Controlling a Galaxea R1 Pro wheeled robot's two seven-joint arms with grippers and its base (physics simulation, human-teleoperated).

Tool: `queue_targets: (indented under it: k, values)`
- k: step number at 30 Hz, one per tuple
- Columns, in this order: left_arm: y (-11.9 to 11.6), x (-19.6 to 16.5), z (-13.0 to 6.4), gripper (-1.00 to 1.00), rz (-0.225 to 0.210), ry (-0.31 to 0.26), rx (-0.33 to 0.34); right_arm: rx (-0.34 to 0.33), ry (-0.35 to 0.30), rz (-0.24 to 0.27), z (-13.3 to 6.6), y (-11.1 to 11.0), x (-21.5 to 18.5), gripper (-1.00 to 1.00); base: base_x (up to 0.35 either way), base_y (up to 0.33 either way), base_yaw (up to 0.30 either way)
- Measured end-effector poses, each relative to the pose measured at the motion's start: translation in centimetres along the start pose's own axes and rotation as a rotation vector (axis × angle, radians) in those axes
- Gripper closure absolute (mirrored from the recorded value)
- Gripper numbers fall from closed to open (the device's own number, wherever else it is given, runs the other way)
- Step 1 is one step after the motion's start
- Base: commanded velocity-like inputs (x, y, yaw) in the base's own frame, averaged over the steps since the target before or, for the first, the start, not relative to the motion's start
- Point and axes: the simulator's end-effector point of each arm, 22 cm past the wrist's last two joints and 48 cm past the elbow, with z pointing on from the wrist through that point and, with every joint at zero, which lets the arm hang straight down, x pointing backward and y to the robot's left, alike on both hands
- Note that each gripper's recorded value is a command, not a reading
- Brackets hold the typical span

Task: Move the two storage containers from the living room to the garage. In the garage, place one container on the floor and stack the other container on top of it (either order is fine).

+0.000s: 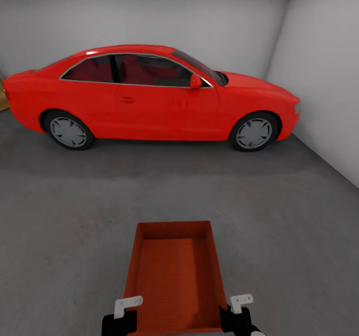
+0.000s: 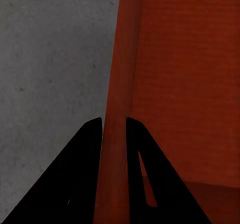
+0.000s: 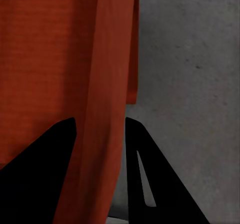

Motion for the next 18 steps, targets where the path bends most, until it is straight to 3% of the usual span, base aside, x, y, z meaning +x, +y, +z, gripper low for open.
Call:
queue_targets:
  k: [7,18]
  values:
    - [-0.01,0.02,0.02,1.00,0.000,0.001,0.000,0.000,0.001,0.000,0.02,-0.01,0.02,1.00,0.065,0.000,0.000]
    - [0.00,0.01,-0.01,1.00,0.000,0.001,0.000,0.000,0.001,0.000,0.00,0.00,0.02,1.00,0.312,0.000,0.000]
